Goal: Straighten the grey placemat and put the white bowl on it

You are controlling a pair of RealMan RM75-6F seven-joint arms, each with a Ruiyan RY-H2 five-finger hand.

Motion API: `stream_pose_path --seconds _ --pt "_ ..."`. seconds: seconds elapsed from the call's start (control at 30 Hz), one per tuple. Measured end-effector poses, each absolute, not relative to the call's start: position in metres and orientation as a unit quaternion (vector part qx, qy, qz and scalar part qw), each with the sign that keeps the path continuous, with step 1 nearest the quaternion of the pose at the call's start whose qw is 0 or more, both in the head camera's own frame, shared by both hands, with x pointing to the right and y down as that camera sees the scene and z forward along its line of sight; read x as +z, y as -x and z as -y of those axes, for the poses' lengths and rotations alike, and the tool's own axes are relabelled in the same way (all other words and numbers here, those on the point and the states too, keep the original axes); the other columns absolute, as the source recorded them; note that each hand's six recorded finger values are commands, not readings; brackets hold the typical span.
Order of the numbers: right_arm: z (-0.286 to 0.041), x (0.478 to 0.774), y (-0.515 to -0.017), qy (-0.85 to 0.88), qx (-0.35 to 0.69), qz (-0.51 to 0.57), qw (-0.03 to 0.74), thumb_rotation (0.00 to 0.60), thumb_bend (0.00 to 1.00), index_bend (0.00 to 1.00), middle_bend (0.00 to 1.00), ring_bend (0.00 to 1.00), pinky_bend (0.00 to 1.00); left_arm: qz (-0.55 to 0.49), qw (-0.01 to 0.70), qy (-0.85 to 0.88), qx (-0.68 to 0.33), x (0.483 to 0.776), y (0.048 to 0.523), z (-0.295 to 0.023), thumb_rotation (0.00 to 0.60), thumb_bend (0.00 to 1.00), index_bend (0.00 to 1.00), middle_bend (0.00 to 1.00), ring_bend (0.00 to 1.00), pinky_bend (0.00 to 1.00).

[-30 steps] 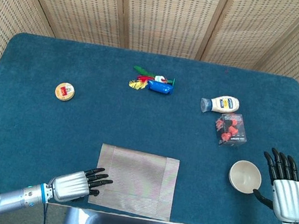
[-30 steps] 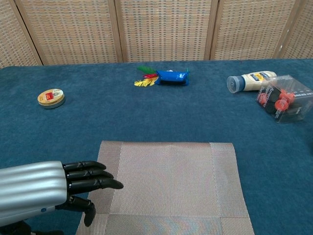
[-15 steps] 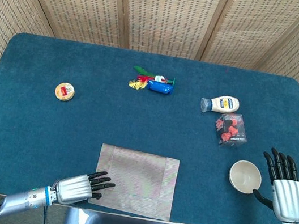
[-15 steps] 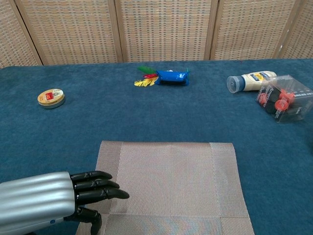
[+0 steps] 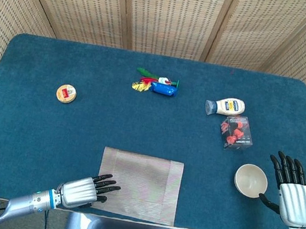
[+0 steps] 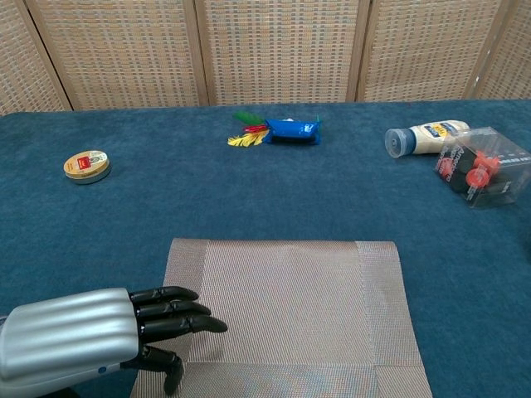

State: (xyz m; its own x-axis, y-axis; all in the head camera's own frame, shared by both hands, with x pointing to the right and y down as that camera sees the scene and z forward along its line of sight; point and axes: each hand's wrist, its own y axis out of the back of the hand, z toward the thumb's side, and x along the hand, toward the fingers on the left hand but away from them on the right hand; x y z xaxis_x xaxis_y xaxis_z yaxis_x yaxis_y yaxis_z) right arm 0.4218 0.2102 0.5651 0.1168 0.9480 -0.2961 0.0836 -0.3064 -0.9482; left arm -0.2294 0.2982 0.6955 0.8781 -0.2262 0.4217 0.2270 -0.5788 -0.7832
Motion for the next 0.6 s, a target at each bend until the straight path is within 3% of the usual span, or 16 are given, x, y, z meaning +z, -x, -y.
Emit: stream_pose_path --seconds 0.27,0.6 --pt "-0.2109 0.5644 -0.4211 0.620 0.518 0.415 0.419 0.600 0.00 0.00 0.00 0.00 0.00 -0.002 0.459 0.854 -0.245 0.6955 0.2239 -0.2987 0.600 0.38 0.40 0.00 0.00 0.00" --pt "-0.2113 0.5627 -0.4193 0.622 0.514 0.416 0.420 0.600 0.00 0.00 0.00 0.00 0.00 0.000 0.460 0.852 -0.249 0.6986 0.2221 -0.2997 0.600 0.52 0.41 0.00 0.00 0.00"
